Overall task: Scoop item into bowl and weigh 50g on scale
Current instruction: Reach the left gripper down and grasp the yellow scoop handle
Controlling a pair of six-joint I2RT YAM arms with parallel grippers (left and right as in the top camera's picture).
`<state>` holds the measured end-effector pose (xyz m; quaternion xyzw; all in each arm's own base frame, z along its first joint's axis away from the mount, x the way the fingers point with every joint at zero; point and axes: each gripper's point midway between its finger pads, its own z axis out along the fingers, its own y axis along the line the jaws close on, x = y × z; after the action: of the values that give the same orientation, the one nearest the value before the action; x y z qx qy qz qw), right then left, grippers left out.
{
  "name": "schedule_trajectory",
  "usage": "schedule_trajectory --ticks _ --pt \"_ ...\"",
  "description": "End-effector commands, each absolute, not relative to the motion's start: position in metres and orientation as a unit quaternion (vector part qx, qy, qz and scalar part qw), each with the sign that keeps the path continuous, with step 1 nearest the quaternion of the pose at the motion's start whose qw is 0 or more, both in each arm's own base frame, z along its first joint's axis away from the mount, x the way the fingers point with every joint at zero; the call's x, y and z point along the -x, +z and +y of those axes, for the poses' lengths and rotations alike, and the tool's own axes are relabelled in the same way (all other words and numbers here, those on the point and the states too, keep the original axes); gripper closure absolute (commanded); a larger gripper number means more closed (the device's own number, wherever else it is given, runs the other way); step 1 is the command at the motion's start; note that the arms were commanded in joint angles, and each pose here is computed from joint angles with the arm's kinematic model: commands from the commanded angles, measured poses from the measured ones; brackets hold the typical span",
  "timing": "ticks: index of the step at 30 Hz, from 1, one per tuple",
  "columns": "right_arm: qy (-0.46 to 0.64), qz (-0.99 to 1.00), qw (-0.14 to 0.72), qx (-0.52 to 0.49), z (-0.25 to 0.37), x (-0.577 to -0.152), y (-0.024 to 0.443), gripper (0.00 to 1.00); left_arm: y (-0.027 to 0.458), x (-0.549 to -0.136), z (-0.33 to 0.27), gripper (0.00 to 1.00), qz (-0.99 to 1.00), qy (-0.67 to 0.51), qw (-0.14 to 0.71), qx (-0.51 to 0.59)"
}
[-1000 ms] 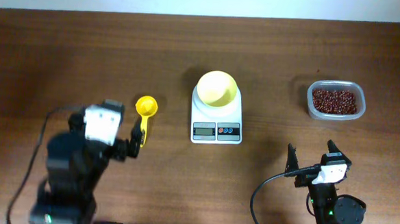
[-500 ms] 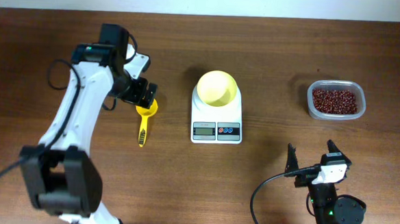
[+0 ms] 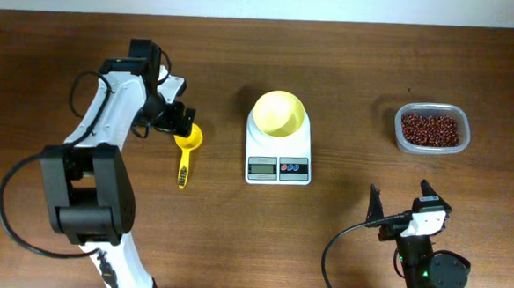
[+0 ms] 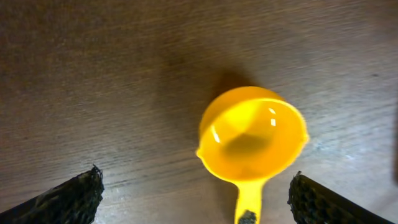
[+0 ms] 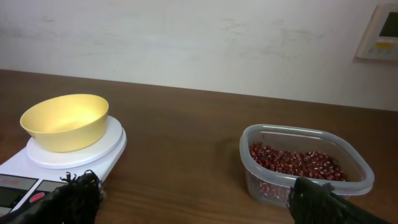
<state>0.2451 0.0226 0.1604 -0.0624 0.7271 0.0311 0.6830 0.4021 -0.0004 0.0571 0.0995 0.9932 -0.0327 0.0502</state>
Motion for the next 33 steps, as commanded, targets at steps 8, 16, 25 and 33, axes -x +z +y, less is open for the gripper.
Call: schedule_trajectory --ticks 8,16,25,33 --pt "0.038 0.728 0.682 0.067 0.026 -0.245 0.158 0.01 0.022 -0.408 0.005 0.01 0.994 -0.023 0.023 -0.103" --pt "0.038 0.727 0.682 0.067 0.026 -0.245 0.158 0.01 0.01 -0.411 0.006 0.04 0.994 -0.024 0.02 -0.103" --pt "0.038 0.728 0.682 0.067 0.026 -0.245 0.158 0.01 0.01 -0.415 0.005 0.64 0.994 -0.025 0.029 -0.103" --pt "0.038 0.728 0.682 0.067 0.026 -0.245 0.158 0.01 0.01 -0.415 0.005 1.0 0.994 -0.025 0.029 -0.103"
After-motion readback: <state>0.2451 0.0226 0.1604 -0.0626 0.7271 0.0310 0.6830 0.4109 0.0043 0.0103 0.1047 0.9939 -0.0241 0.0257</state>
